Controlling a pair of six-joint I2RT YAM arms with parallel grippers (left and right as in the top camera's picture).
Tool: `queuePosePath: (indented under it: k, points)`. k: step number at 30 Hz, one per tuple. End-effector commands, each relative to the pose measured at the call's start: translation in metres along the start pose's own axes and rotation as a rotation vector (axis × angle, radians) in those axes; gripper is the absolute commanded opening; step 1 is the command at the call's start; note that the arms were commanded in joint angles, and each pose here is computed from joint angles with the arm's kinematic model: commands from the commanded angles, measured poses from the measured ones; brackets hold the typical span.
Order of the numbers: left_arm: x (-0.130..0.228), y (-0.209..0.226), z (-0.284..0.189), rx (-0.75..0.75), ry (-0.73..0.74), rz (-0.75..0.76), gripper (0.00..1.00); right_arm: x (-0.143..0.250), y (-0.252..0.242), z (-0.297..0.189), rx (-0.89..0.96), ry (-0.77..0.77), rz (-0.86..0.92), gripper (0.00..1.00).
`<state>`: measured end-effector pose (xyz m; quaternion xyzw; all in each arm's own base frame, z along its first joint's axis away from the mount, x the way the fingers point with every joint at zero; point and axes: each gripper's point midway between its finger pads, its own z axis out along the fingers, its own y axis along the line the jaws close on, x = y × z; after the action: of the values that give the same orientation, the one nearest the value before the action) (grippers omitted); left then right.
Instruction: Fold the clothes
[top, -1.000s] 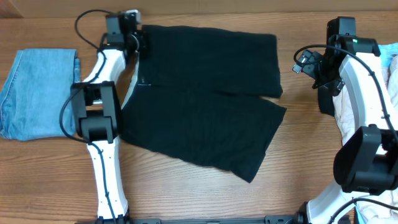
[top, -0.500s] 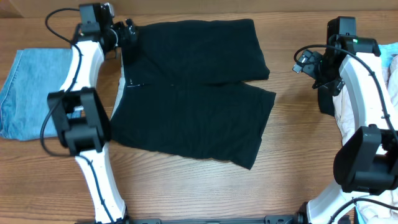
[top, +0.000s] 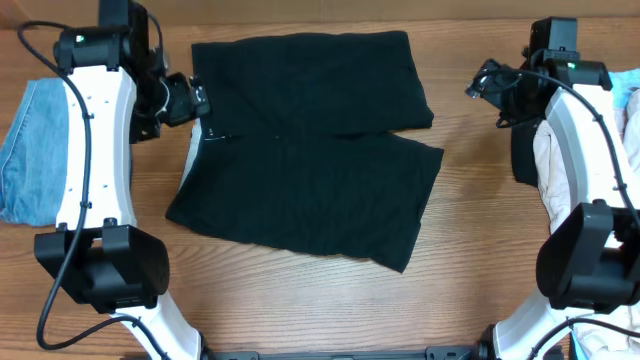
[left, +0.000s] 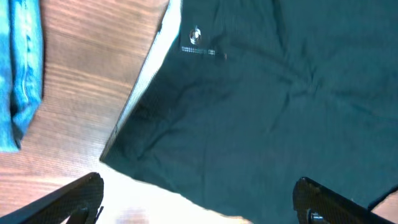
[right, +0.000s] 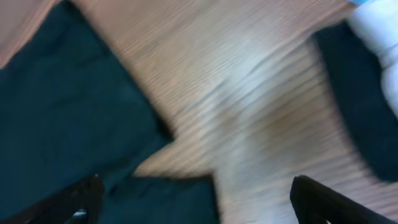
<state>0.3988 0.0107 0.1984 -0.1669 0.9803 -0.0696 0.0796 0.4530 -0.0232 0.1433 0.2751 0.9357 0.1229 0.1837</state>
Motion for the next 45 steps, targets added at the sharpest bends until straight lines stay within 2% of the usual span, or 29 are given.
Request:
queuePosePath:
  k: [1, 3, 6, 11, 15, 17, 18, 20, 23, 25, 26, 28, 29, 31, 37, 40, 45]
  points:
    - [0.016, 0.001, -0.027, 0.0, -0.016, 0.04, 1.0, 0.031, 0.026, -0.012, -0.158, 0.154, 0.012, 1.0]
    - [0.029, 0.007, -0.049, -0.026, -0.044, 0.041, 1.0, 0.039, 0.003, -0.011, -0.04, 0.175, 0.028, 1.0]
    - [0.049, 0.009, -0.082, -0.016, -0.095, 0.048, 1.0, 0.065, -0.011, -0.014, 0.027, 0.275, 0.053, 1.0]
    - [0.063, 0.028, -0.08, -0.114, -0.046, 0.038, 1.0, 0.122, -0.038, -0.007, 0.135, 0.468, 0.125, 1.0]
    - [0.062, 0.032, -0.047, -0.126, -0.007, 0.029, 1.0, 0.188, -0.028, 0.006, 0.204, 0.616, 0.007, 1.0]
    - [0.062, 0.035, -0.032, -0.13, 0.01, 0.028, 1.0, 0.209, -0.019, 0.009, 0.242, 0.632, -0.074, 1.0]
    - [0.064, 0.037, -0.019, -0.134, 0.025, 0.026, 1.0, 0.219, -0.03, 0.009, 0.407, 0.578, -0.091, 1.0]
    - [0.069, 0.04, -0.001, -0.142, 0.056, 0.024, 1.0, 0.239, -0.036, 0.009, 0.529, 0.545, -0.076, 1.0]
    - [0.077, 0.037, 0.031, -0.097, 0.093, 0.02, 1.0, 0.272, -0.047, 0.013, 0.633, 0.542, 0.038, 1.0]
    - [0.081, 0.04, 0.047, -0.098, 0.105, 0.018, 1.0, 0.289, -0.052, 0.013, 0.635, 0.597, 0.046, 1.0]
    - [0.081, 0.04, 0.051, -0.096, 0.103, 0.017, 1.0, 0.296, -0.044, 0.014, 0.577, 0.652, 0.024, 1.0]
    - [0.077, 0.037, 0.053, -0.077, 0.087, 0.016, 1.0, 0.312, -0.001, 0.024, 0.286, 0.787, -0.052, 1.0]
    - [0.077, 0.037, 0.053, -0.076, 0.085, 0.016, 1.0, 0.313, 0.01, 0.027, 0.214, 0.798, -0.081, 1.0]
    - [0.08, 0.037, 0.053, -0.079, 0.097, 0.015, 1.0, 0.308, 0.007, 0.029, 0.203, 0.789, -0.105, 1.0]
    - [0.078, 0.037, 0.061, -0.07, 0.087, -0.001, 1.0, 0.28, -0.014, 0.038, 0.263, 0.7, -0.091, 1.0]
    - [0.076, 0.036, 0.061, -0.068, 0.079, -0.002, 1.0, 0.246, -0.025, 0.053, 0.294, 0.563, -0.066, 1.0]
    - [0.072, 0.035, 0.062, -0.065, 0.064, -0.001, 1.0, 0.22, -0.05, 0.052, 0.274, 0.561, -0.016, 1.0]
